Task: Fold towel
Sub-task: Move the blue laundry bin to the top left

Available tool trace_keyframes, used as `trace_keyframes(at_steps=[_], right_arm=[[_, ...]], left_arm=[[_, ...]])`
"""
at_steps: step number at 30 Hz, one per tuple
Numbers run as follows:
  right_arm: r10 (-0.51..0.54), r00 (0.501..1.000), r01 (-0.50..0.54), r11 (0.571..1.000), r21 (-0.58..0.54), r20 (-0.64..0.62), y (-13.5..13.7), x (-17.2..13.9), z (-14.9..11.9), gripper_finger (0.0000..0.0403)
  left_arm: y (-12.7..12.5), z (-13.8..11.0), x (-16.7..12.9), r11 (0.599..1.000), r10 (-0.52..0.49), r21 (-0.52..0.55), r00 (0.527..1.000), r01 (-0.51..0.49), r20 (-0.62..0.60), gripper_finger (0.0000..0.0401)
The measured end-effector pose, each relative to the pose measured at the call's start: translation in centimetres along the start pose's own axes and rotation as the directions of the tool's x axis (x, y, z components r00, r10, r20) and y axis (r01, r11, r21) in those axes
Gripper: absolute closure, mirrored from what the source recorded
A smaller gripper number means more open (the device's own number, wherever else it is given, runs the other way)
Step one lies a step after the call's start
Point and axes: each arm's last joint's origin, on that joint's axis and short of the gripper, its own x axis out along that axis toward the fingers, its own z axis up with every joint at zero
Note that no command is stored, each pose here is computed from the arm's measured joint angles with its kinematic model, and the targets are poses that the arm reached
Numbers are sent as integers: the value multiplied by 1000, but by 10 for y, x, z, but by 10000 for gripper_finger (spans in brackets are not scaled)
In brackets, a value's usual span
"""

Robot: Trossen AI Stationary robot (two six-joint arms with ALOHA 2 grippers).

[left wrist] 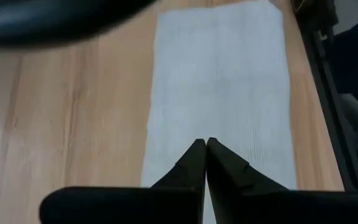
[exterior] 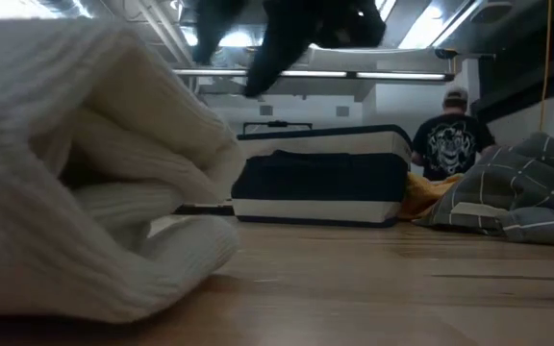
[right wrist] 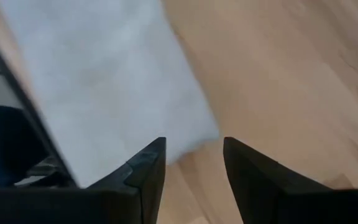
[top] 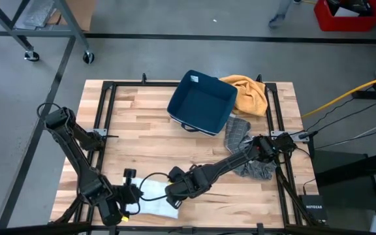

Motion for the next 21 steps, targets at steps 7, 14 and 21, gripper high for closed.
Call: trace_keyframes(at_steps=[7, 14, 21], right_arm=[[90, 993, -82, 992, -93, 80, 15, -8, -3, 237], [98, 977, -74, 989, -131, 187, 28, -37, -7, 237], [98, 940, -56, 989, -137, 326, 33, -70, -16, 237]], left_arm=[[-2, -3, 20, 998, -45, -28, 996, 47, 74, 396], [2, -11, 39, 995, -56, -70, 991, 65, 119, 396], [11, -15, 52, 985, -38, -162, 991, 58, 125, 396]])
